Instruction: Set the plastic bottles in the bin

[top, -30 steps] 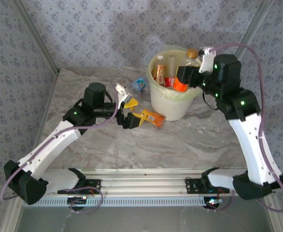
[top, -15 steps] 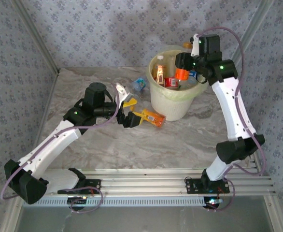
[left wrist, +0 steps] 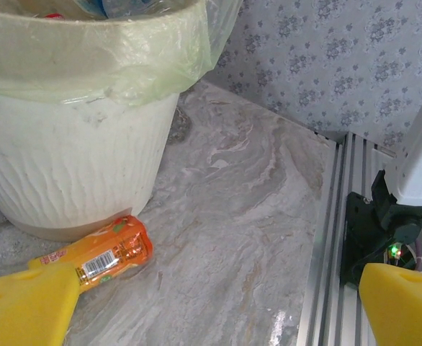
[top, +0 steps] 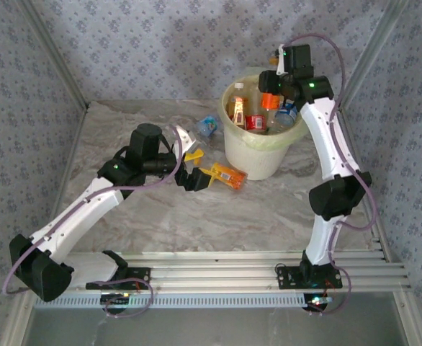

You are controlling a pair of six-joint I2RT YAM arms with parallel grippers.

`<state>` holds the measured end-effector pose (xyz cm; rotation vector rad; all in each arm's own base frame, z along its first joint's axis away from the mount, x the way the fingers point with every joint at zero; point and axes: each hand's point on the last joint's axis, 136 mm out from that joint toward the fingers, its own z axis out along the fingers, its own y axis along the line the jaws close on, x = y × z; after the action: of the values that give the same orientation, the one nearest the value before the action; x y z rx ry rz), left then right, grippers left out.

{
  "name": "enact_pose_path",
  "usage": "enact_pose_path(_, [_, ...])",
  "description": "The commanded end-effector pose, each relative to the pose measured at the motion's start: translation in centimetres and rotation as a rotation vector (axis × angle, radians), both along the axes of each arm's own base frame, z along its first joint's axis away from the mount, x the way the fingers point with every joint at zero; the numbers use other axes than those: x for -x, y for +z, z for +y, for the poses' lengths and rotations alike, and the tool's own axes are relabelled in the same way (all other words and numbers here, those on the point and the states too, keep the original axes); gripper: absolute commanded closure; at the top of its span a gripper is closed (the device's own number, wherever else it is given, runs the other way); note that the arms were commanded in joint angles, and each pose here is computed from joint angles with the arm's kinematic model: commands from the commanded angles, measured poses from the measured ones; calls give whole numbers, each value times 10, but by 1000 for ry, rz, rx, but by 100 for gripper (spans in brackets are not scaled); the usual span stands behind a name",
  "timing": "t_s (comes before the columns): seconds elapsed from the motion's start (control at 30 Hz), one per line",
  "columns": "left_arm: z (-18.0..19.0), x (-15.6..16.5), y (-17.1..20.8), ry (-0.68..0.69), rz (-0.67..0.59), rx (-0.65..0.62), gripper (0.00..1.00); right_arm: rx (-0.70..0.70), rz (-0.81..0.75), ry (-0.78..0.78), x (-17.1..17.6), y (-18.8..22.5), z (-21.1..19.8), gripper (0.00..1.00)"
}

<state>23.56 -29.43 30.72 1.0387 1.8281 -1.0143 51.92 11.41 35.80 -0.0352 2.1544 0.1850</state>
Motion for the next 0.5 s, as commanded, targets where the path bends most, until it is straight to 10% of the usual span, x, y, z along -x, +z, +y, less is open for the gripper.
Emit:
enact_pose_path(0.0, [-1, -2, -1, -5, -23, -18, 0, 99, -64, -81, -18, 6, -21, 50])
enact_pose_path(0.47, [-1, -10, -18, 18, -7, -64, 0, 172, -68, -99, -24, -24, -19, 39])
